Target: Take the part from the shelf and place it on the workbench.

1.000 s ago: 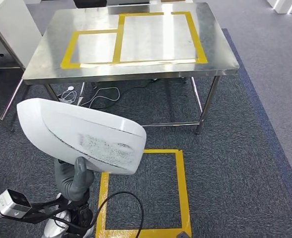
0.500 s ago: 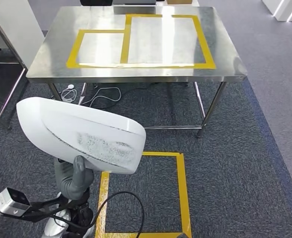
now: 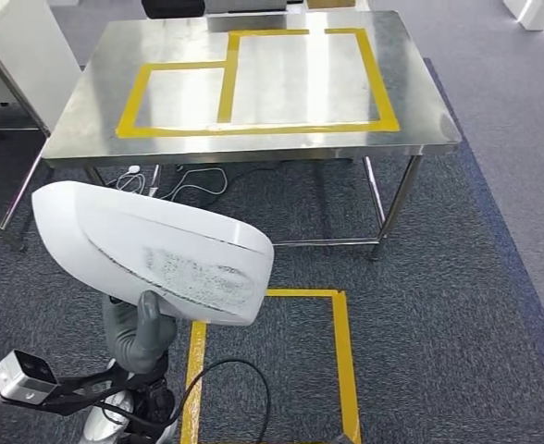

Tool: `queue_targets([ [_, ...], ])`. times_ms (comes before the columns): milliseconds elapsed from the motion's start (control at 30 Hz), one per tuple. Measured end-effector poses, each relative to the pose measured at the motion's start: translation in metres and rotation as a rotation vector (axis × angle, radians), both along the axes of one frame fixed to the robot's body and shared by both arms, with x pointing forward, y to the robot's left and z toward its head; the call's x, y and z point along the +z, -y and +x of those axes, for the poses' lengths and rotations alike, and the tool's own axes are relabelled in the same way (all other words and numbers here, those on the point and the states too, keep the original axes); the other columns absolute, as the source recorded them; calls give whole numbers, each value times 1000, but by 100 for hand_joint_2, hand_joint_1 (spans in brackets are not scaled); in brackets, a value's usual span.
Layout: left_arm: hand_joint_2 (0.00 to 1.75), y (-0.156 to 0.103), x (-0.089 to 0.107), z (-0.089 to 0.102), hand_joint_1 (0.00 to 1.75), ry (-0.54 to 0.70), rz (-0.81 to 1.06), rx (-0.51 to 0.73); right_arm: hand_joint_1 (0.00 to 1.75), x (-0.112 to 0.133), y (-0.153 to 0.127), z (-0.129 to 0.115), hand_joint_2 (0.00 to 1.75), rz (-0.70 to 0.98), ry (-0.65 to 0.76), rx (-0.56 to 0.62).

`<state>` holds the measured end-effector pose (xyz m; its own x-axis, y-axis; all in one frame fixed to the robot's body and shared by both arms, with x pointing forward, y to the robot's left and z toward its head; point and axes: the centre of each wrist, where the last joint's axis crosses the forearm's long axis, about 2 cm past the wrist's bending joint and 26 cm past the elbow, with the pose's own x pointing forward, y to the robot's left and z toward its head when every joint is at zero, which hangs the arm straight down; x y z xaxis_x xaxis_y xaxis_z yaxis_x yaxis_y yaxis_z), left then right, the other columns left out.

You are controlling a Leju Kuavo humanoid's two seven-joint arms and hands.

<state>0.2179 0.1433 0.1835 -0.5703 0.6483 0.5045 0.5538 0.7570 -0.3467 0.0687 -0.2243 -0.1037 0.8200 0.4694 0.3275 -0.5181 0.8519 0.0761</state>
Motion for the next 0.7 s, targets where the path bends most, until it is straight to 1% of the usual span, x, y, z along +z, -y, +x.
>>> queue_targets([
  [367,175,0,-2,-1,175,-6,1,-2,0,-1,0,-4,175,7,-12,1],
  [567,175,0,0,0,175,-1,-3,-4,0,0,1,0,175,8,-4,-3],
  [700,175,0,-1,0,175,-3,-3,-5,0,1,3,7,175,7,9,-9],
])
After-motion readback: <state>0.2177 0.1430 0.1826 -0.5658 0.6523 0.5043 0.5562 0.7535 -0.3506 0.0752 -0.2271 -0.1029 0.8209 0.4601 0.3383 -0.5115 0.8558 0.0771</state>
